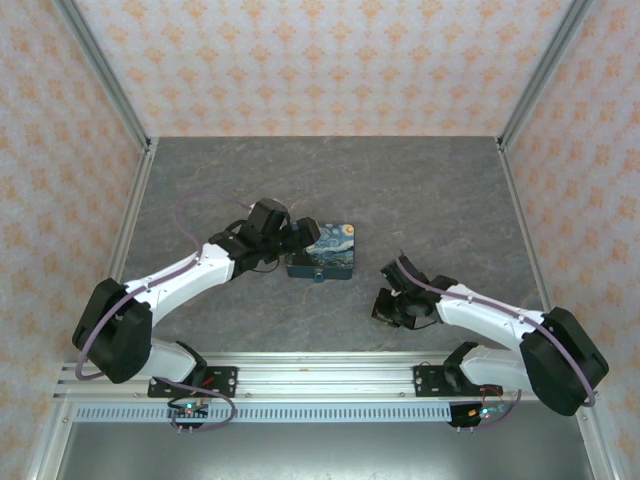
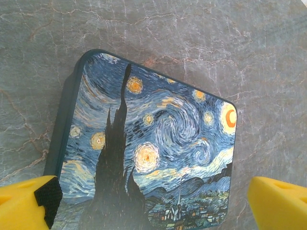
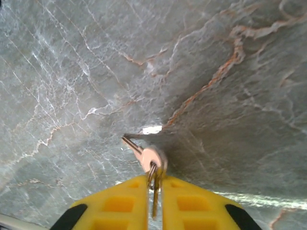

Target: Unlock the padlock with the key

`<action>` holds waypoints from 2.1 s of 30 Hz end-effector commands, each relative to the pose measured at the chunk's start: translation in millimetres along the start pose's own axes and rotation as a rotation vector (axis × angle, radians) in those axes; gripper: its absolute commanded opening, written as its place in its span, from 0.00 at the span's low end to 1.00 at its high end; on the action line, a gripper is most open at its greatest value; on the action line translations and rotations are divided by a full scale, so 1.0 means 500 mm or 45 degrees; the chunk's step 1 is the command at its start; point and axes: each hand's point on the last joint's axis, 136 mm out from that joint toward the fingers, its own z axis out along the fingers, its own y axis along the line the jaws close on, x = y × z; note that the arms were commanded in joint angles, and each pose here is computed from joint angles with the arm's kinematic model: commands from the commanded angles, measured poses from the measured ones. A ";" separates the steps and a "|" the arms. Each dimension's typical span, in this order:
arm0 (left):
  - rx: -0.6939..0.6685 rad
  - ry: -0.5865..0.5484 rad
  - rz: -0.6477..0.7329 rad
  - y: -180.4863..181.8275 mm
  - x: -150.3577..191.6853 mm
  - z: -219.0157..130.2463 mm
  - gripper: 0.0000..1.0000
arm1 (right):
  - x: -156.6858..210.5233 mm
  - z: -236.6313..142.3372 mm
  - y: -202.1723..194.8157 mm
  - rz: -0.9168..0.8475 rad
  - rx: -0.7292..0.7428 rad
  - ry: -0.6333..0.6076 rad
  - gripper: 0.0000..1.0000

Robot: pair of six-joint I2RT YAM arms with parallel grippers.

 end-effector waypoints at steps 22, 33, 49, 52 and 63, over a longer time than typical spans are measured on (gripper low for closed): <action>-0.016 0.000 0.031 -0.011 -0.007 -0.016 1.00 | -0.050 -0.026 0.006 -0.326 0.324 -0.028 0.48; -0.025 -0.004 0.035 -0.008 -0.008 -0.016 1.00 | -0.037 0.005 0.012 -0.437 0.433 0.015 0.46; -0.030 0.005 0.034 -0.003 -0.003 -0.012 1.00 | -0.044 0.039 -0.016 -0.467 0.536 0.005 0.39; -0.031 0.006 0.034 -0.001 -0.002 -0.011 1.00 | -0.042 0.045 -0.021 -0.465 0.541 0.012 0.34; -0.039 0.014 0.059 0.004 0.003 -0.016 1.00 | -0.033 0.047 -0.018 -0.472 0.477 0.024 0.00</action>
